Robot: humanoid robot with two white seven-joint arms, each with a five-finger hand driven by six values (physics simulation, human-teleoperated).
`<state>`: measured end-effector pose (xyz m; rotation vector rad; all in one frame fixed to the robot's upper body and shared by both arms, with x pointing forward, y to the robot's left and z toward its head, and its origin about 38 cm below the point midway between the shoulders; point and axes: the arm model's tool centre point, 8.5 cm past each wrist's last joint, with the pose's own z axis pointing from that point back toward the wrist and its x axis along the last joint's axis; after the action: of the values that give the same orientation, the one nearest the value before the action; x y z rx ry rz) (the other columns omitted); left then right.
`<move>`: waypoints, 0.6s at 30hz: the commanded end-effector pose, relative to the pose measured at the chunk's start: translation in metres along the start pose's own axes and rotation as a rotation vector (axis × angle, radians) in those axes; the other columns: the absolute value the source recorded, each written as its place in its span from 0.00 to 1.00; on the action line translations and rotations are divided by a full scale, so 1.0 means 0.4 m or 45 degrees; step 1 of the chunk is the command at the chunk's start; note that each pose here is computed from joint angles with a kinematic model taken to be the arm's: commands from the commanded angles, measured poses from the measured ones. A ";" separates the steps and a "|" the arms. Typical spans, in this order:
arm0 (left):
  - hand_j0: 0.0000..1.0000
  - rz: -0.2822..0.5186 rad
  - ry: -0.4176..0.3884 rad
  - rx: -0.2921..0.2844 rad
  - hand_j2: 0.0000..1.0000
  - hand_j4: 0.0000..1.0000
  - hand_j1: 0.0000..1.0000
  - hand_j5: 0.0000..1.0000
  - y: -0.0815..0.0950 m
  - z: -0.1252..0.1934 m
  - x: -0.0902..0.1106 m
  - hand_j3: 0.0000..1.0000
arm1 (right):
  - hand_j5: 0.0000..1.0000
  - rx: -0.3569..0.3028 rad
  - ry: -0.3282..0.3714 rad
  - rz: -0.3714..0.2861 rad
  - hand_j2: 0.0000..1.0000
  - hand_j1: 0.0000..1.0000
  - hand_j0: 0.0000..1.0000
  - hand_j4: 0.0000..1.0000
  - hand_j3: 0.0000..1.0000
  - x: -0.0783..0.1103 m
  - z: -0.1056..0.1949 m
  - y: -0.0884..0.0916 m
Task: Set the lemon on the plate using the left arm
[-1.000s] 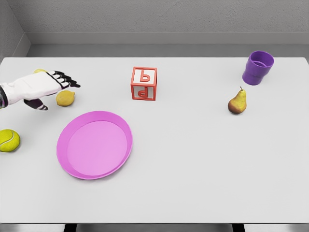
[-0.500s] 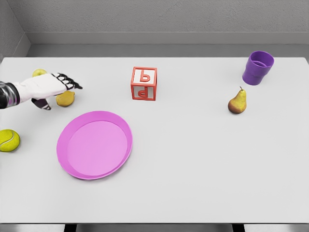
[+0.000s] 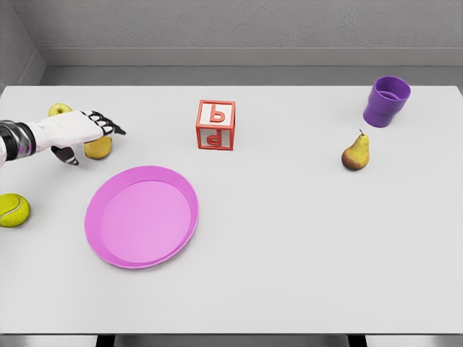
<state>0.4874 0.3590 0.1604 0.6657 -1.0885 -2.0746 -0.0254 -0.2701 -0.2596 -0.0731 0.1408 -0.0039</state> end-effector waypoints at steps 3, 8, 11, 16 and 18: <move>1.00 0.008 -0.003 0.013 1.00 1.00 1.00 1.00 0.003 -0.005 0.003 1.00 | 1.00 0.000 0.000 0.000 1.00 1.00 1.00 1.00 1.00 0.000 0.000 0.000; 1.00 0.022 -0.026 0.031 1.00 1.00 1.00 1.00 0.005 -0.028 0.022 1.00 | 1.00 0.000 0.000 0.002 1.00 1.00 1.00 1.00 1.00 0.000 0.000 0.000; 1.00 0.020 -0.027 0.045 1.00 1.00 1.00 1.00 0.009 -0.029 0.023 1.00 | 1.00 0.000 0.000 0.000 1.00 1.00 1.00 1.00 1.00 0.000 0.000 0.000; 1.00 0.025 -0.021 0.043 1.00 1.00 1.00 1.00 0.005 -0.027 0.018 1.00 | 1.00 0.000 0.000 0.000 1.00 1.00 1.00 1.00 1.00 0.000 0.000 0.000; 1.00 0.025 -0.021 0.055 1.00 1.00 1.00 1.00 0.007 -0.027 0.018 1.00 | 1.00 0.000 0.000 0.000 1.00 1.00 1.00 1.00 1.00 0.000 0.000 0.000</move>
<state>0.4910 0.3463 0.1554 0.6545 -1.1377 -2.0582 -0.0254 -0.2701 -0.2596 -0.0731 0.1408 -0.0041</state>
